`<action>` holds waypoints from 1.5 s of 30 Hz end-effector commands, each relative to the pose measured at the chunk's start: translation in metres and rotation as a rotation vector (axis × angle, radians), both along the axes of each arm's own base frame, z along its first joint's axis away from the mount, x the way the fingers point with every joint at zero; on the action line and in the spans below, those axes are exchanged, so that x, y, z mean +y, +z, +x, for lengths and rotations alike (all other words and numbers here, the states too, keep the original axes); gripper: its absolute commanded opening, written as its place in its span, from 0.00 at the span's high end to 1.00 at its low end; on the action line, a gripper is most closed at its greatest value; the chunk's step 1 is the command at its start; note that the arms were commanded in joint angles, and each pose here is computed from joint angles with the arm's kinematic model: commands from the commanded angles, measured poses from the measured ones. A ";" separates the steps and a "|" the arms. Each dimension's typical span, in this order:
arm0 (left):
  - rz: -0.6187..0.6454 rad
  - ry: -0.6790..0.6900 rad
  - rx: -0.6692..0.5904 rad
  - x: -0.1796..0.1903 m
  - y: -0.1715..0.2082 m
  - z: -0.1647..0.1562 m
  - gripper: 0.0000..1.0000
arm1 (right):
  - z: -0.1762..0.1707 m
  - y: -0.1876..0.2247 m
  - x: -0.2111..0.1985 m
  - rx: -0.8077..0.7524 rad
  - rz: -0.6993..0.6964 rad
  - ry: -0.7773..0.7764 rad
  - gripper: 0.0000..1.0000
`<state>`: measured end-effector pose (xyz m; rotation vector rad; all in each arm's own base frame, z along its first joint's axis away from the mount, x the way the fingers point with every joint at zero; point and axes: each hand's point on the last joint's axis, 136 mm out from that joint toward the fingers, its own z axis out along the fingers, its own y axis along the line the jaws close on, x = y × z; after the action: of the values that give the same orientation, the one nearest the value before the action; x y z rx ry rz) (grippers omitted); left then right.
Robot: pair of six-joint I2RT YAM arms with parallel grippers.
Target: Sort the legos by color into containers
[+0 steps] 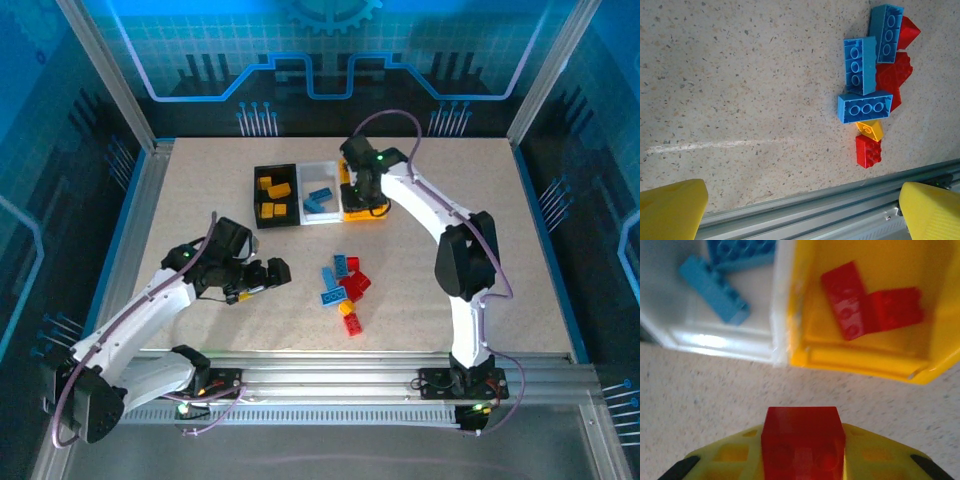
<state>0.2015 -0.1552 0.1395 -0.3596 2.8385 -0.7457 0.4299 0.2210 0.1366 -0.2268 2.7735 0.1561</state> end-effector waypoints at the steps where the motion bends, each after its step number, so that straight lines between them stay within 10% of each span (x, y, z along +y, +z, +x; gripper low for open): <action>1: -0.026 -0.030 -0.025 -0.006 0.015 0.004 0.01 | 0.020 -0.012 -0.008 0.025 0.013 -0.057 0.67; 16: -0.022 -0.027 -0.018 -0.005 0.015 0.001 0.01 | 0.075 -0.005 -0.013 0.001 0.053 -0.114 0.50; 32: -0.106 -0.056 -0.015 -0.043 0.000 0.040 0.01 | -0.133 -0.041 -0.001 0.303 -0.042 0.101 0.37; 45: -0.105 -0.062 0.001 -0.049 -0.003 0.042 0.01 | -0.127 -0.064 0.031 0.300 -0.051 0.181 0.40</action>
<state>0.2454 -0.1998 0.1237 -0.2921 2.8505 -0.8657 0.2964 0.2301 0.0725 -0.4385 3.0844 0.1331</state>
